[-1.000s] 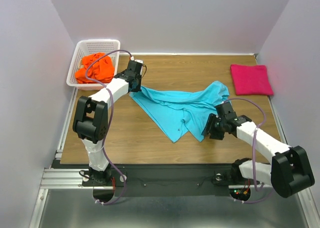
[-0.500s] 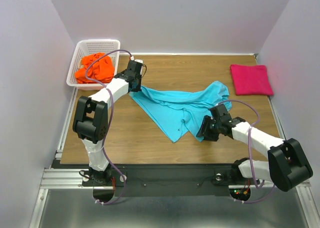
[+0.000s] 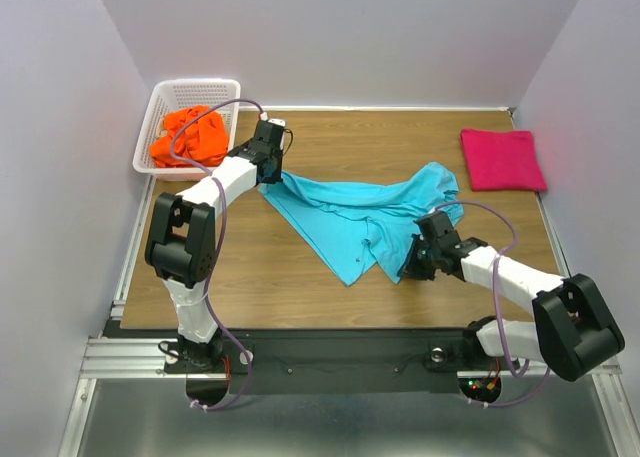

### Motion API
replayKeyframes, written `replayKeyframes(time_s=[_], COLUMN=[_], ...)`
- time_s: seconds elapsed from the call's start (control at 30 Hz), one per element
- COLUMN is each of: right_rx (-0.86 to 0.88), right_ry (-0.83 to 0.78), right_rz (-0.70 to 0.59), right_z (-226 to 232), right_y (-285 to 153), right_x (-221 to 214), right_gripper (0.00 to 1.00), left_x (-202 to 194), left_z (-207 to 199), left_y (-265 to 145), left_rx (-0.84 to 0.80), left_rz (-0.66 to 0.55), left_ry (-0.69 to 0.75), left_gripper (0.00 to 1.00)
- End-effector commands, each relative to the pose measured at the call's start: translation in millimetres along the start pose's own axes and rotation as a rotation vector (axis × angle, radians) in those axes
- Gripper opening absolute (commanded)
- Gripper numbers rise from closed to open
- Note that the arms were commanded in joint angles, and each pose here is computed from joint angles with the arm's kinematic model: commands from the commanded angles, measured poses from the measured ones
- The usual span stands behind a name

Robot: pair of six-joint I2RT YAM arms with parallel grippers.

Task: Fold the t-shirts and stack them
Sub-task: Flatten the tshirt out

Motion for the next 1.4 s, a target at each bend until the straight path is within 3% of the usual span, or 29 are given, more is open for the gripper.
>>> replayKeyframes(time_s=[0.0,0.13,0.27,0.47,0.6,0.63,0.77,0.93,1.17,1.37], right_rx=[-0.016,0.009,-0.004,0.007,-0.066,-0.041,-0.121,-0.117,-0.047,-0.034], right_ry=[-0.014,-0.031,-0.088,-0.154,-0.188,-0.171,-0.21,-0.213,-0.269,-0.302], right_rz=[-0.051,-0.141,-0.359,-0.721,-0.973,-1.055,-1.226,-1.373,-1.478,-1.527], right_z=[-3.1,9.7,32.9,92.4,113.8,125.7,138.3,146.3,136.1,139.6], right_y=[-2.0,-16.9,-61.8,-176.0,-258.7,-295.9,-367.9,-429.0,-489.9,-516.1], right_x=[5.3,26.0,79.0,171.4,224.6,238.1,268.0,279.5,260.4,259.2], right_gripper=[0.01,0.01,0.0,0.01,0.0,0.01,0.01,0.01,0.01,0.0], left_x=[26.4,30.0,41.5,88.2,132.7,138.8,168.5,174.5,156.7,158.1], left_z=[13.2,16.4,28.3,60.0,83.0,87.6,105.3,115.0,128.9,126.5], left_y=[-25.5,-31.6,-46.9,-98.4,-157.7,-168.5,-232.9,-285.4,-374.8,-409.5], left_rx=[0.024,0.032,0.066,0.138,0.188,0.202,0.228,0.222,0.201,0.152], left_rz=[-0.096,-0.108,-0.135,-0.259,-0.402,-0.426,-0.573,-0.684,-0.888,-0.958], left_ry=[-0.038,-0.043,-0.049,-0.089,-0.129,-0.129,-0.159,-0.156,-0.161,-0.139], left_gripper=[0.0,0.0,0.0,0.0,0.0,0.0,0.0,0.0,0.0,0.0])
Point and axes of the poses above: each gripper's point midway between its finger pads, its own y axis out along the fingers, its own z axis along the line the jaws close on, x = y × z, the point moved 1 cm from there along -y, back along the fingers, and after that the axes turned 6 degrees about y, right-handed, at the moved point
